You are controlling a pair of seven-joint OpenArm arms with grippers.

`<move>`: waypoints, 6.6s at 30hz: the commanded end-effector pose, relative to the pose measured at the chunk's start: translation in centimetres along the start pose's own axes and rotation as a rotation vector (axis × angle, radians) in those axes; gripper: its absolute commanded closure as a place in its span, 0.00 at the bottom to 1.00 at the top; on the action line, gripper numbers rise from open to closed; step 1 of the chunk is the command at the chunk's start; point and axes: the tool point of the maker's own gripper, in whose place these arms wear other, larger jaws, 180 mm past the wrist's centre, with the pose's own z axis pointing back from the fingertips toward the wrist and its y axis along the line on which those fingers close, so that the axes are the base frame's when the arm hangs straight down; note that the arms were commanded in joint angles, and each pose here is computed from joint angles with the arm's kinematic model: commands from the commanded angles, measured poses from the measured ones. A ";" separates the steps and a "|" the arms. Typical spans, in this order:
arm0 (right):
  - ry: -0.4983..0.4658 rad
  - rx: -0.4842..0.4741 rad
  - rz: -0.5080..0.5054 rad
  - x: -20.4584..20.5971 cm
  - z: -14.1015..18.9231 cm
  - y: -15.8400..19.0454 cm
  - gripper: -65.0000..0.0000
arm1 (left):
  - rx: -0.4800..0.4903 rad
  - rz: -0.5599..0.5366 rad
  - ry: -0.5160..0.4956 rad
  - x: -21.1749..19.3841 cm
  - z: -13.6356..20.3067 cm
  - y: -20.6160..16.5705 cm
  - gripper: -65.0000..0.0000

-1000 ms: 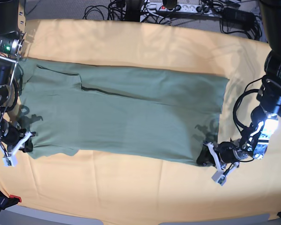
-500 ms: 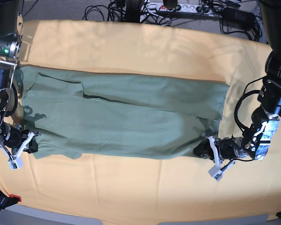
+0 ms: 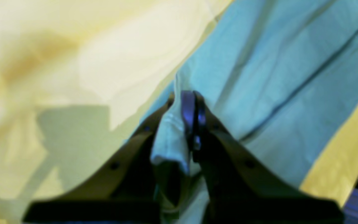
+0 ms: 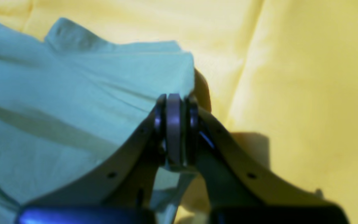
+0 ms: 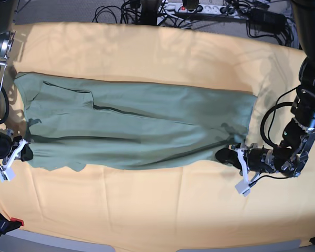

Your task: Fold the T-shirt properly

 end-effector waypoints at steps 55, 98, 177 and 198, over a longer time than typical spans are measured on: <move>0.039 -0.015 0.007 0.6 1.1 -0.9 0.98 | -0.082 0.040 0.376 -6.0 4.3 -1.4 0.77; -0.048 0.143 -0.127 1.0 -4.3 5.7 0.37 | -0.068 0.086 0.228 -4.4 3.4 -1.0 0.43; 0.158 0.222 0.312 -5.5 5.6 12.4 1.00 | -0.066 0.087 0.203 -4.0 3.3 -0.9 0.43; 0.082 0.143 0.351 -1.2 9.5 9.3 0.54 | -0.068 0.081 0.197 -3.8 3.4 -1.0 0.43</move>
